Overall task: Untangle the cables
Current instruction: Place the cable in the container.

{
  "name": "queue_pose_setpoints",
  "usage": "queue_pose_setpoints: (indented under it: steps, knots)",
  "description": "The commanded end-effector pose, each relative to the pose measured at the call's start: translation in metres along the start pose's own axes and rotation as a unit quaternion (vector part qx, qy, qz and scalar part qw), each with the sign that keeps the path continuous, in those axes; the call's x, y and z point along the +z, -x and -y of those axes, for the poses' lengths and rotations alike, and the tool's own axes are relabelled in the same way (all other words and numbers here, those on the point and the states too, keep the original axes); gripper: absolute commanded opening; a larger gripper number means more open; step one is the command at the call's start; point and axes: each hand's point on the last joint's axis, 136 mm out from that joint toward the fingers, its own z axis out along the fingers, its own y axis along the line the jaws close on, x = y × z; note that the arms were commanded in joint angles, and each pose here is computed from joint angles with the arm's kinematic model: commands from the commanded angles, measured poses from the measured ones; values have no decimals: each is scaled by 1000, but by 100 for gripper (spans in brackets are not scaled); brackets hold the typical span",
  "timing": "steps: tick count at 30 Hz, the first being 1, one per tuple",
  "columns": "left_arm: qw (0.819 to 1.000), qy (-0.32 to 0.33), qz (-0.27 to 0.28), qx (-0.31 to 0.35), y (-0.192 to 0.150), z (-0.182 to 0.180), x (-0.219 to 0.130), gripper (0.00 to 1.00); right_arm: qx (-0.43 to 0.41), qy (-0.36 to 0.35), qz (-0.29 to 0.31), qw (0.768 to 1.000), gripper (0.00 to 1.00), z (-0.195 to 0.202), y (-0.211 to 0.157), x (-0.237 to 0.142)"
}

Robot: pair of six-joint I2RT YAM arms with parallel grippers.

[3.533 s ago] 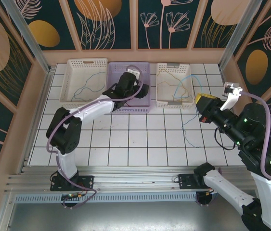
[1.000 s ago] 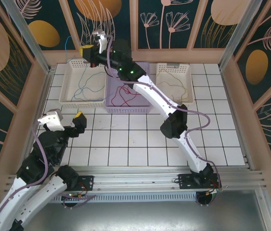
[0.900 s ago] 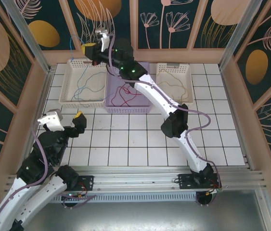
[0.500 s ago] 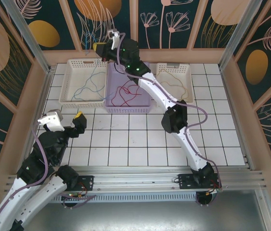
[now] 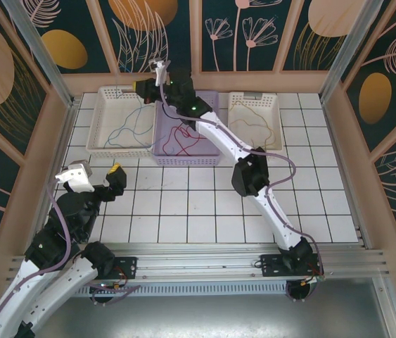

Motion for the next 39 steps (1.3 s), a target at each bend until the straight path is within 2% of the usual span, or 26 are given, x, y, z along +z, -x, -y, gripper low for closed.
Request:
queue_pose_setpoints:
  steps: [1,5,8,11,18,24,31,35,39]
  knots:
    - [1000,4,10,-1,3,-2,0,99,-22,-23,-5,999,0,4,-5,1]
    - [1000,4,10,0,3,-2,0,98,-11,-51,-10,999,0,29,-23,6]
    - [1000,5,8,1,2,-2,1,99,-3,-47,-16,999,0,30,-27,7]
    - [1000,4,8,1,2,-2,0,98,-15,-33,-1,999,0,9,-2,2]
    - [1000,4,10,0,3,-2,0,98,-60,2,80,995,0,-60,91,-32]
    - [1000,4,10,1,2,-2,1,98,-80,39,115,989,0,-104,126,-50]
    - [1000,4,9,2,2,-1,1,99,-82,45,127,988,0,-106,124,-45]
    - [1000,5,9,2,2,-1,2,99,-74,45,118,989,0,-86,103,-31]
    - [1000,7,10,3,2,-2,1,99,-46,35,99,993,0,-47,69,-14]
